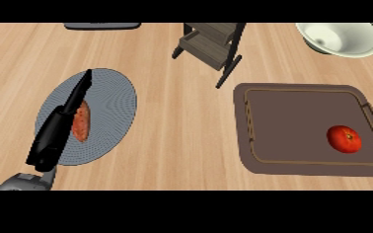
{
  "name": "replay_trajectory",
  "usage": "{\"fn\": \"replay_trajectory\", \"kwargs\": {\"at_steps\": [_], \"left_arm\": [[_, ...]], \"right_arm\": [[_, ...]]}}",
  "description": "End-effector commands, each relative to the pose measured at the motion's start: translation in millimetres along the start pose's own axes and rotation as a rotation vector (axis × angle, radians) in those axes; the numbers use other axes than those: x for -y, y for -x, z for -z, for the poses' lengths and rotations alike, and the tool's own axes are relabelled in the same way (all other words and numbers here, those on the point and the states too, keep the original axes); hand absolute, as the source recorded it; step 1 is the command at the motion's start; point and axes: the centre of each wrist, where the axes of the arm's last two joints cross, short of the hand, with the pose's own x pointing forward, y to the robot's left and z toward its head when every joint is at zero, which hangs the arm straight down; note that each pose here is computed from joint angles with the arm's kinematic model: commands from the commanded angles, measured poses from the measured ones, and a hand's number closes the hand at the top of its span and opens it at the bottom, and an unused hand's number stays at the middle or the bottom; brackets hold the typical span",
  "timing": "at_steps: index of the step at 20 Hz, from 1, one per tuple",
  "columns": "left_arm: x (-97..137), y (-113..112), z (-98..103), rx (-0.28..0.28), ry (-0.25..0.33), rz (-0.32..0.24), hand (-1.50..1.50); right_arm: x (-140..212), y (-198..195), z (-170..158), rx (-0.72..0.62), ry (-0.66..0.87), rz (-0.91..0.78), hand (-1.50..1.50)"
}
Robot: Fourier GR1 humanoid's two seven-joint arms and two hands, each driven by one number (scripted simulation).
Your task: Pick the tomato from the tray and place it in the tiered basket
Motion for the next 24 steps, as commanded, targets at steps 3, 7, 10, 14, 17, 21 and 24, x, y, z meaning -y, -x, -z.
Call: {"fn": "replay_trajectory", "kwargs": {"at_steps": [3, 7, 10, 14, 17, 21, 24], "left_arm": [[2, -5, 10, 0.006, 0.024, 0.000, 0.00], [7, -5, 5, 0.014, 0.016, 0.008, 0.00], [-1, -9, 10, 0.036, 0.017, 0.006, 0.00], [-8, -2, 15, 0.027, 0.013, 0.003, 0.00], [-12, -1, 4, 0.031, 0.025, -0.004, 0.00], [5, 2, 15, 0.041, 0.013, 0.008, 0.00], [15, -15, 8, 0.034, 0.008, 0.011, 0.00]], "right_arm": [[-18, -43, -29, -0.139, 0.004, -0.097, -1.50], [-47, -64, -31, -0.173, -0.014, -0.062, -1.50], [-61, -70, -20, -0.225, 0.009, -0.110, -1.50], [-99, -59, -7, -0.281, -0.021, -0.210, -1.50], [-88, -52, 12, -0.370, 0.019, -0.239, -1.50], [-111, -53, 20, -0.410, 0.015, -0.282, -1.50], [-120, -39, 15, -0.429, -0.017, -0.310, -1.50]]}}
